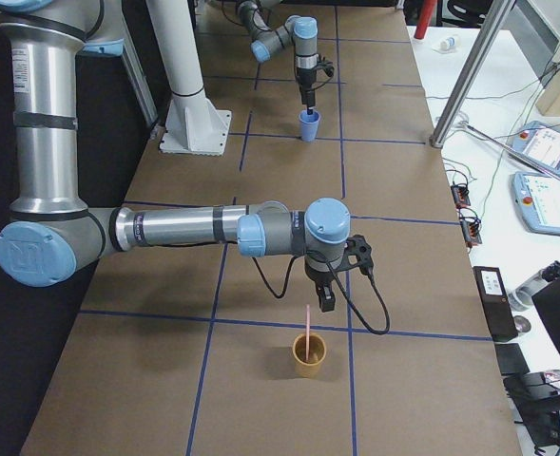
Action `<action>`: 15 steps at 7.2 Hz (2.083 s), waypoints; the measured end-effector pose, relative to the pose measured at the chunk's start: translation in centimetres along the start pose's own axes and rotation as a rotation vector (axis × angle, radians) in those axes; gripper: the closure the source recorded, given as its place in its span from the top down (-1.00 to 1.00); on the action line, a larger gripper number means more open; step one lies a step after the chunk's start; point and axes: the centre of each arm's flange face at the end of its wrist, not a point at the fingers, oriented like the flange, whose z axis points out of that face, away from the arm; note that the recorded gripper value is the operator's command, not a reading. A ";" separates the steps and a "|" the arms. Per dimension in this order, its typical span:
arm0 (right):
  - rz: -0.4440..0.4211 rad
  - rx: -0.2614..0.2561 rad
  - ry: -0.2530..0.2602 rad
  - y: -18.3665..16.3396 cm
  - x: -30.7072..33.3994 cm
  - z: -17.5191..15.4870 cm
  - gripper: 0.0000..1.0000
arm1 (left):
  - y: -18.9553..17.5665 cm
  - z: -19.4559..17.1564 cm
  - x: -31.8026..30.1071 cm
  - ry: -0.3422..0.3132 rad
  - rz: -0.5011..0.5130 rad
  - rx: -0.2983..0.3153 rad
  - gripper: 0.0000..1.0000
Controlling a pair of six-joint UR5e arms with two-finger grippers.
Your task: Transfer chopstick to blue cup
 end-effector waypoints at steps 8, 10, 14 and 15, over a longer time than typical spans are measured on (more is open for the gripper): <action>-0.570 0.009 0.015 1.6 2.3 1.7 0.58 | 0.3 -4.6 -4.2 0.057 0.011 0.023 1.00; -0.582 -0.008 0.005 2.7 2.9 2.6 -0.44 | -1.5 -9.6 -7.4 0.103 0.001 0.077 1.00; -0.598 -0.010 -0.001 2.9 3.1 2.8 -1.00 | -2.5 -11.1 -9.4 0.103 -0.012 0.102 1.00; -0.601 -0.004 0.001 2.7 3.1 2.5 -1.00 | -2.6 -11.0 -9.8 0.095 -0.015 0.103 1.00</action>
